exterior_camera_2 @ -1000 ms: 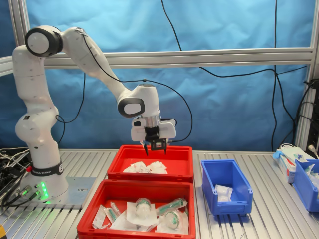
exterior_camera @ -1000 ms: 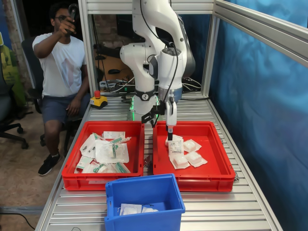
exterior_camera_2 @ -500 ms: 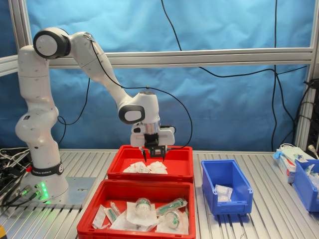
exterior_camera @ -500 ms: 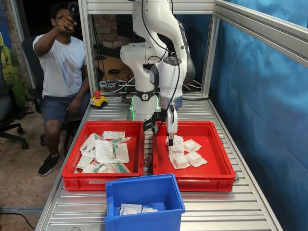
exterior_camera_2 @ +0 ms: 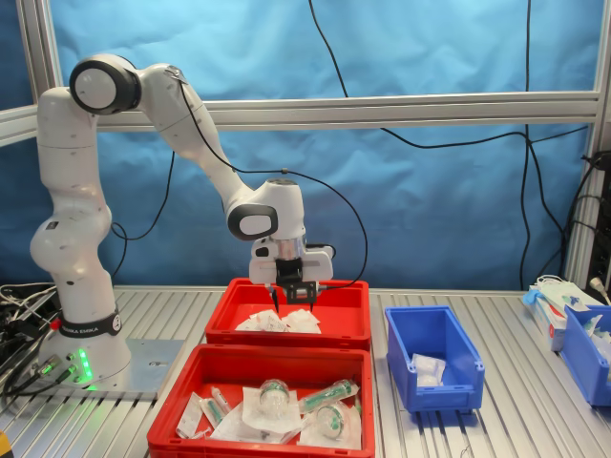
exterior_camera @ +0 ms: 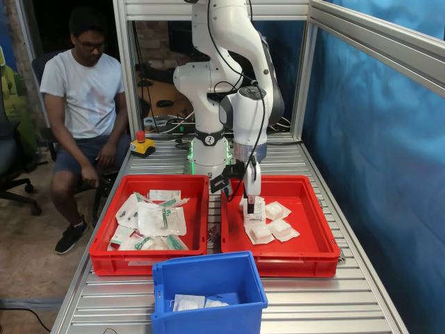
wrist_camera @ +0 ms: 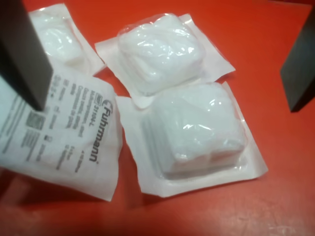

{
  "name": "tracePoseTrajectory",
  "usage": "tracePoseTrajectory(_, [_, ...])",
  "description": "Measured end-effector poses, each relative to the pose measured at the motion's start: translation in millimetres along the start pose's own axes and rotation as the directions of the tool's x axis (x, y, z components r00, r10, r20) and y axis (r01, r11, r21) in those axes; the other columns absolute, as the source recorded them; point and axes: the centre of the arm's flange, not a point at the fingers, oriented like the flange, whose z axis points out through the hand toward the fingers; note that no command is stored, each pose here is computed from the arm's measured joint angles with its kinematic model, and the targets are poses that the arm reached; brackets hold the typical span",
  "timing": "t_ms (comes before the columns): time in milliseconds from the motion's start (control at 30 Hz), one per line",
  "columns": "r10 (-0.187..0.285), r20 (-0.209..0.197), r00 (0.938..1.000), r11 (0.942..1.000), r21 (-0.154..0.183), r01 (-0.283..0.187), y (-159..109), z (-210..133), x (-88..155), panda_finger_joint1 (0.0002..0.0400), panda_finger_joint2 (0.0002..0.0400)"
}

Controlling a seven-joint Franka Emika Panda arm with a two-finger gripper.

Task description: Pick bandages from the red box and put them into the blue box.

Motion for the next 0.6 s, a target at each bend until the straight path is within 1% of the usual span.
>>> tracePoseTrajectory(100, [-0.006,0.007,1.0000,1.0000,0.002,0.006,2,1,-2,0.0400,0.0400])
tracePoseTrajectory(133, [-0.011,0.017,0.9998,0.9999,0.006,0.011,4,3,-4,0.0400,0.0400])
tracePoseTrajectory(300, [-0.017,0.034,0.9993,0.9998,0.010,0.017,6,11,-7,0.0400,0.0400])
tracePoseTrajectory(433, [-0.020,0.042,0.9989,0.9998,0.009,0.020,8,21,-8,0.0400,0.0400])
tracePoseTrajectory(600, [-0.023,0.040,0.9989,0.9997,0.003,0.023,11,32,-7,0.0400,0.0400])
